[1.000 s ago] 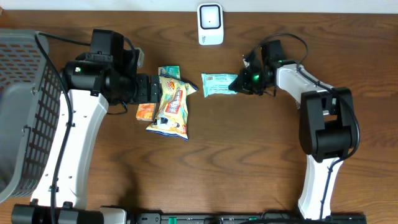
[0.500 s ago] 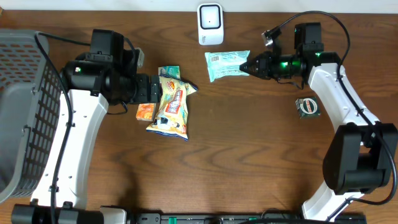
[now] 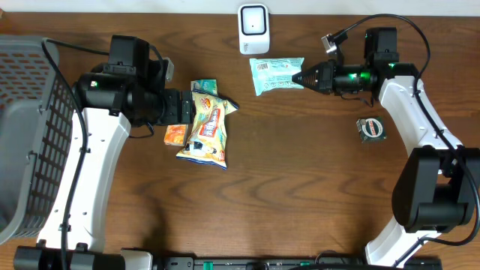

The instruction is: Scan the item barcode

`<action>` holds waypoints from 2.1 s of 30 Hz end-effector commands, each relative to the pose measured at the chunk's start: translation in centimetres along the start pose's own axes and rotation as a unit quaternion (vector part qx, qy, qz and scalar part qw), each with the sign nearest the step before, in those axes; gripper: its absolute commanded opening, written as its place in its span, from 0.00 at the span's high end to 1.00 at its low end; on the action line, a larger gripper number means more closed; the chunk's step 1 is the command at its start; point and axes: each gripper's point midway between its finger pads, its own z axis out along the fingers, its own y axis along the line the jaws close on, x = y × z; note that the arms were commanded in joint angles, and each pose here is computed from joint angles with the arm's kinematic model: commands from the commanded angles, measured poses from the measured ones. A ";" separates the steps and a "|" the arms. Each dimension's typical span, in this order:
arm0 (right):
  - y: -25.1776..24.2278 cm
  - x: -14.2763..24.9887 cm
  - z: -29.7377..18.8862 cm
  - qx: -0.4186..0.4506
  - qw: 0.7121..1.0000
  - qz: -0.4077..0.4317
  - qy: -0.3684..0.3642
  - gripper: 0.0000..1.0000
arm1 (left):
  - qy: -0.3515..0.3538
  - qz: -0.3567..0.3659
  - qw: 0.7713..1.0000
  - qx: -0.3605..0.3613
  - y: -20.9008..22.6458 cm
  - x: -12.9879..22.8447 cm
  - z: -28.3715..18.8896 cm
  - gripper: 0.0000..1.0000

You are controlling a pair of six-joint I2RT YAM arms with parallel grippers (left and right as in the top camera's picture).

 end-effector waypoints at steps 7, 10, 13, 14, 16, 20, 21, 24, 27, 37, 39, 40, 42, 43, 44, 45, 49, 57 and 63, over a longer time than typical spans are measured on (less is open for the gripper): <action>2.4 -1.3 -2.0 0.065 0.996 -0.040 -0.046 0.99 | 0.005 0.005 1.000 0.003 0.1 0.1 0.3 0.06; 1.5 -1.7 -1.6 0.132 0.988 -0.056 -0.061 0.99 | 0.005 0.005 1.000 0.003 0.1 0.1 0.3 0.06; 0.2 -2.6 -0.7 0.219 0.967 -0.104 -0.078 0.99 | 0.005 0.005 1.000 0.003 0.1 0.1 0.3 0.06; -0.3 -3.0 -0.4 0.259 0.955 -0.118 -0.089 0.99 | 0.005 0.005 1.000 0.003 0.1 0.1 0.3 0.06; -0.9 -3.9 0.2 0.344 0.918 -0.167 -0.110 0.99 | 0.005 0.005 1.000 0.003 0.1 0.1 0.3 0.06; -0.3 -5.2 0.6 0.444 0.850 -0.251 -0.135 0.99 | 0.005 0.005 1.000 0.003 0.1 0.1 0.3 0.06; 0.3 -5.5 0.8 0.470 0.825 -0.282 -0.139 0.99 | 0.005 0.005 1.000 0.003 0.1 0.1 0.3 0.06; 1.7 -5.6 1.6 0.496 0.789 -0.337 -0.136 0.99 | 0.005 0.005 1.000 0.003 0.1 0.1 0.3 0.06; 1.3 -4.7 2.0 0.489 0.811 -0.286 -0.148 0.99 | 0.005 0.005 1.000 0.003 0.1 0.1 0.3 0.06; -1.5 -3.4 3.1 0.347 0.912 -0.198 -0.088 0.84 | 0.005 0.005 1.000 0.003 0.1 0.1 0.3 0.06; -2.4 -3.5 5.1 0.323 0.922 -0.200 -0.075 0.82 | 0.005 0.005 1.000 0.003 0.1 0.1 0.3 0.06; -2.8 -3.6 5.9 0.317 0.925 -0.198 -0.068 0.82 | 0.005 0.005 1.000 0.003 0.1 0.1 0.3 0.06; -3.8 -3.8 7.6 0.308 0.930 -0.195 -0.054 0.81 | 0.005 0.005 1.000 0.003 0.1 0.1 0.3 0.06; -4.5 -3.9 9.2 0.303 0.932 -0.196 -0.044 0.81 | 0.005 0.005 1.000 0.003 0.1 0.1 0.3 0.06; -4.8 -4.0 10.0 0.301 0.932 -0.197 -0.039 0.81 | 0.005 0.005 1.000 0.003 0.1 0.1 0.3 0.06; -5.5 -4.2 12.1 0.296 0.933 -0.203 -0.031 0.82 | 0.005 0.005 1.000 0.003 0.1 0.1 0.3 0.06; -7.4 -4.3 16.1 0.290 0.931 -0.220 -0.035 0.82 | 0.005 0.005 1.000 0.003 0.1 0.1 0.3 0.06; -12.5 -2.4 16.2 0.368 0.912 -0.179 -0.011 0.82 | 0.005 0.005 1.000 0.003 0.1 0.1 0.3 0.06; -14.6 -0.3 13.2 0.414 0.904 -0.102 0.021 0.86 | 0.004 -0.001 1.000 0.003 0.1 0.1 0.3 0.06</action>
